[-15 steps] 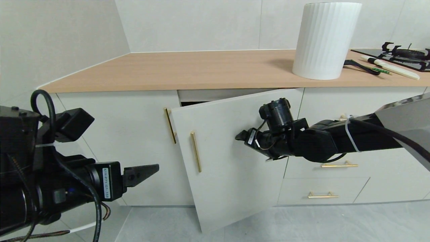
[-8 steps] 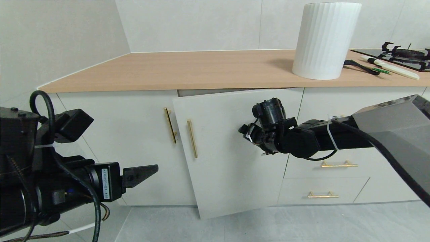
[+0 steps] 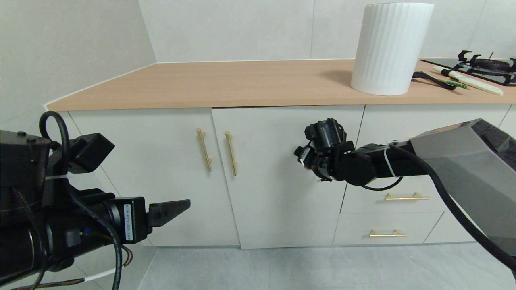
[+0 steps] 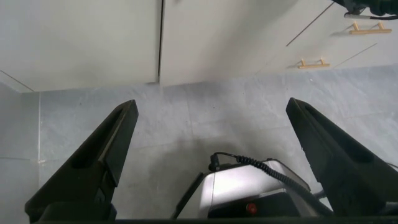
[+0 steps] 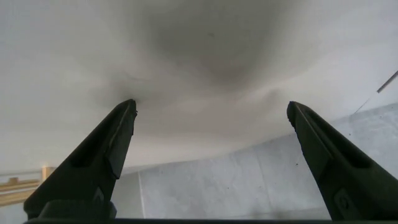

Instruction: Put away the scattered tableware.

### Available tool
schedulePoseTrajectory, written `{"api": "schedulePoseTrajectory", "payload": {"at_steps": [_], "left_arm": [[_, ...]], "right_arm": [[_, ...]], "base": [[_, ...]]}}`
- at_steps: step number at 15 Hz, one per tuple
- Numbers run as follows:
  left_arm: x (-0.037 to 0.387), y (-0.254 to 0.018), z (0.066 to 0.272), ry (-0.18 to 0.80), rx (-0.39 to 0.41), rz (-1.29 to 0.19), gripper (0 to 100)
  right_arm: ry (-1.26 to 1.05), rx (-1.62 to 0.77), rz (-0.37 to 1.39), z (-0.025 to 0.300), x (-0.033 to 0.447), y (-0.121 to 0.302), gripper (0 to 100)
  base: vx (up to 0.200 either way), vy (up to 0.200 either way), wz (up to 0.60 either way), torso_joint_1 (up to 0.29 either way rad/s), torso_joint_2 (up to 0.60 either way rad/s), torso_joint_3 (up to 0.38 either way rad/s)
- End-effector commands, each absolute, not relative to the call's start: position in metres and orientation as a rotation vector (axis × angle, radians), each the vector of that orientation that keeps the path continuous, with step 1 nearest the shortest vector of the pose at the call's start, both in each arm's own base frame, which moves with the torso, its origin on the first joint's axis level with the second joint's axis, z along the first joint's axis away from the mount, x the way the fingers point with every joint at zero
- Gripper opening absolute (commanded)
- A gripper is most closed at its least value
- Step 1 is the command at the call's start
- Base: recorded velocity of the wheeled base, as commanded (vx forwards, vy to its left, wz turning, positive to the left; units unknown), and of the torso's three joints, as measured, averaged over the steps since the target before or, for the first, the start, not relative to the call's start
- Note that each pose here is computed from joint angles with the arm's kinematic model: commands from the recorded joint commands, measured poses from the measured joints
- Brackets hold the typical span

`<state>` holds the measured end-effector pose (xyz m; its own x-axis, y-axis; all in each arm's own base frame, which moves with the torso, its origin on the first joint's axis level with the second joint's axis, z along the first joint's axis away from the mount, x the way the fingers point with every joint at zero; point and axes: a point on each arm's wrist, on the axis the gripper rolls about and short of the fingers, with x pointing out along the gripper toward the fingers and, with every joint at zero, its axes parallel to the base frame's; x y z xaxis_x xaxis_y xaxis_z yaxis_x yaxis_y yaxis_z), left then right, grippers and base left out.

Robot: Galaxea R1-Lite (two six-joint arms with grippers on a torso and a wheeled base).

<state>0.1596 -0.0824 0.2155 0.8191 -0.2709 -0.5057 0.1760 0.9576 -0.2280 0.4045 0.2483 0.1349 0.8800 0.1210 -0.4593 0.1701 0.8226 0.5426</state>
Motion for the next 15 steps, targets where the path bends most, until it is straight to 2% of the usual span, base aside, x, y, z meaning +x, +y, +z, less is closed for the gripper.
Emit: {"api": "schedulePoseTrajectory", "payload": {"at_steps": [1,6,9,11,13,15], "left_arm": [[0.16,-0.082,0.215,0.564,-0.174,-0.239,100],[0.16,-0.082,0.215,0.564,-0.174,-0.239,100],[0.16,-0.082,0.215,0.564,-0.174,-0.239,100],[0.16,-0.082,0.215,0.563,-0.175,-0.239,100],[0.159,-0.082,0.216,0.56,-0.176,-0.24,100],[0.159,-0.082,0.216,0.56,-0.176,-0.24,100]], "right_arm": [[0.503,0.61,-0.031,0.133,0.406,0.248,100],[0.468,0.604,-0.089,0.125,0.419,0.245,100],[0.486,0.605,-0.065,0.136,0.408,0.242,100],[0.595,0.605,0.056,0.145,0.377,0.238,100],[0.729,0.579,0.256,0.156,0.339,0.222,100],[0.746,0.517,0.411,0.158,0.321,0.214,100]], "base": [[0.0,0.0,0.0,0.0,0.0,0.0],[0.0,0.0,0.0,0.0,0.0,0.0],[0.0,0.0,0.0,0.0,0.0,0.0],[0.0,0.0,0.0,0.0,0.0,0.0],[0.0,0.0,0.0,0.0,0.0,0.0],[0.0,0.0,0.0,0.0,0.0,0.0]]}}
